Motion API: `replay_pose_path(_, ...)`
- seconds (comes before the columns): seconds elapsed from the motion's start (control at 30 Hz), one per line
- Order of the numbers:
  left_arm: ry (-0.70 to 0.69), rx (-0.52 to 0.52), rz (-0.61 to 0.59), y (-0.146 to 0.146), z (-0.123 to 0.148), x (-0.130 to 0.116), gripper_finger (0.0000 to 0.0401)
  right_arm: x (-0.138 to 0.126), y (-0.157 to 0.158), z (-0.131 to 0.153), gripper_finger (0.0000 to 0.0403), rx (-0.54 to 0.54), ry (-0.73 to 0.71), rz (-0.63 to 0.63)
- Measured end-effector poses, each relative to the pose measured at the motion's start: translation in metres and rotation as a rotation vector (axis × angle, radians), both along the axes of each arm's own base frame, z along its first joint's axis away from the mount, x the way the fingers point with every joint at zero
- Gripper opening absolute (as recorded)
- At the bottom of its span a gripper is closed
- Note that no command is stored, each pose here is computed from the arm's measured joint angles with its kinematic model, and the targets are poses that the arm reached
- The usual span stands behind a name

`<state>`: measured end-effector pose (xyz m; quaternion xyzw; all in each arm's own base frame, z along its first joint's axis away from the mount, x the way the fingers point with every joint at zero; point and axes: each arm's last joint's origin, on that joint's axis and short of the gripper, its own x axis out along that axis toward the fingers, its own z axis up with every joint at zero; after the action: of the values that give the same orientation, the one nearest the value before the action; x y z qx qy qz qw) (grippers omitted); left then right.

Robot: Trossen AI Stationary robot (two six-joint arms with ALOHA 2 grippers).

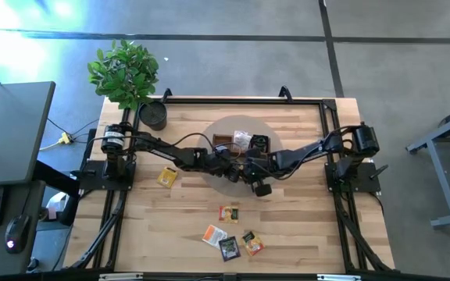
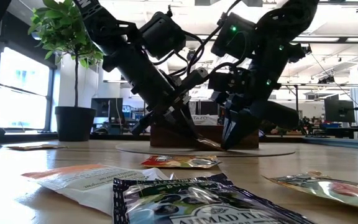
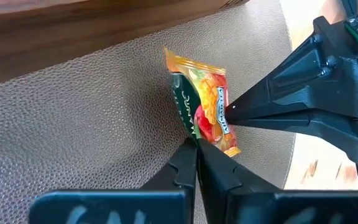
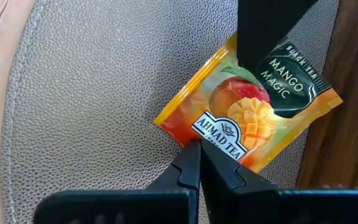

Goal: Pick & Place Tea
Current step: Put the yellow tea bag into the left section of the wooden organizer

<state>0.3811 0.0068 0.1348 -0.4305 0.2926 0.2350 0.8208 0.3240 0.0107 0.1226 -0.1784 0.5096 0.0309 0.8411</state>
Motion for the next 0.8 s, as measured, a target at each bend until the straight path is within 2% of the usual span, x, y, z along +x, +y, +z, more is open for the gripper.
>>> replay_pose_path(0.13, 0.0, 0.007, -0.008, 0.0, 0.0, 0.0, 0.0006, 0.0, 0.0, 0.0, 0.0014, -0.011, -0.001, 0.001)
replay_pose_path(0.27, 0.0, 0.016, -0.018, 0.0, 0.0, 0.0, 0.0003, 0.0, 0.002, 0.0, 0.0041, -0.027, -0.001, 0.01)
replay_pose_path(0.43, -0.029, 0.051, -0.114, -0.002, 0.004, 0.003, 0.0001, -0.005, 0.012, 0.012, 0.0075, -0.093, 0.007, 0.009)
replay_pose_path(0.57, -0.114, 0.074, -0.233, -0.004, 0.018, 0.01, 0.0001, -0.016, 0.021, 0.033, 0.0091, -0.137, -0.004, 0.009)
replay_pose_path(0.7, -0.117, 0.131, -0.333, -0.005, 0.043, 0.018, 0.0, -0.03, 0.021, 0.052, 0.0094, -0.14, 0.003, -0.058)
replay_pose_path(0.8, -0.004, 0.227, -0.373, -0.004, 0.063, 0.025, 0.0, -0.042, 0.019, 0.064, 0.0088, -0.125, 0.004, -0.12)
